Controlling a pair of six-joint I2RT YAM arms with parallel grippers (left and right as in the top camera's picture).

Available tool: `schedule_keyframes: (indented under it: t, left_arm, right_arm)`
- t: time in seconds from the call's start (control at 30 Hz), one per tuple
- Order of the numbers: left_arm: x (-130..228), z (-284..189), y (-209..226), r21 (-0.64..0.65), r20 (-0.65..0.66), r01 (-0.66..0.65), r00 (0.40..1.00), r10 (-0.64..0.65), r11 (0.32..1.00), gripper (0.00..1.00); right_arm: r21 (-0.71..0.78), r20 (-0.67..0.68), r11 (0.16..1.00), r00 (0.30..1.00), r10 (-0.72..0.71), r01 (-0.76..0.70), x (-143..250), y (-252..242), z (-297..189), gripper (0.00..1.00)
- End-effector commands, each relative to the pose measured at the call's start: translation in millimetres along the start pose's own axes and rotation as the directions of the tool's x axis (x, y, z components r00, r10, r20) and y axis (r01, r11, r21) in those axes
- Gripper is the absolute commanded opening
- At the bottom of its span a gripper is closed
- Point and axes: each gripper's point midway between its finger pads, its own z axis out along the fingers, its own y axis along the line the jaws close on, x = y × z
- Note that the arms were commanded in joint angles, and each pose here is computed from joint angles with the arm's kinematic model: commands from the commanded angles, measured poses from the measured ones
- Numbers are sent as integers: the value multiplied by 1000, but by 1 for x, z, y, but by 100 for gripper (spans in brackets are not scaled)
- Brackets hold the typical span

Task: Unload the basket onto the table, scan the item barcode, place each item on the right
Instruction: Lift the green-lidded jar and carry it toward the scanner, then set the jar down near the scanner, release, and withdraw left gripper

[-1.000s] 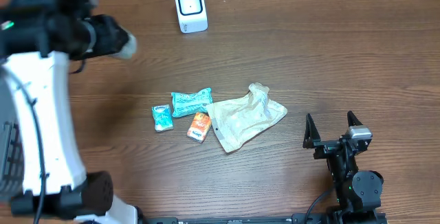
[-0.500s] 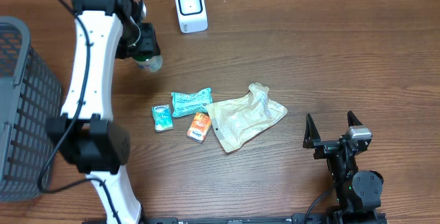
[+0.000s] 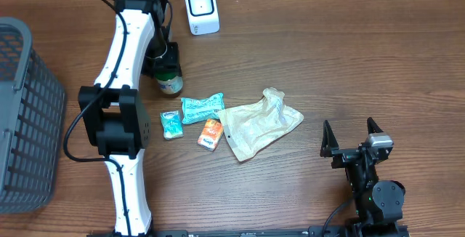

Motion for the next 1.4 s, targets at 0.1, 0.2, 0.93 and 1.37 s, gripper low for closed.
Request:
schedule_keyframes:
  t: [0.1,0.2,0.93,1.37]
  left_arm:
    - [6,0,0,-11,-27,16,1000,-16,1000,57]
    - [8,0,0,-12,-32,15,999,-16,1000,64]
    - [30,-165,17,30,369,6,929,-17,1000,97]
    - [106,-247,100,27,513,89,854,-90,996,100]
  right_arm:
    - [11,1,1000,1000,-1,1,2,-2,0,100]
    - [11,1,1000,1000,-1,1,2,-2,0,100]
    - [11,1,1000,1000,-1,1,2,-2,0,100]
    - [11,1,1000,1000,-1,1,2,-2,0,100]
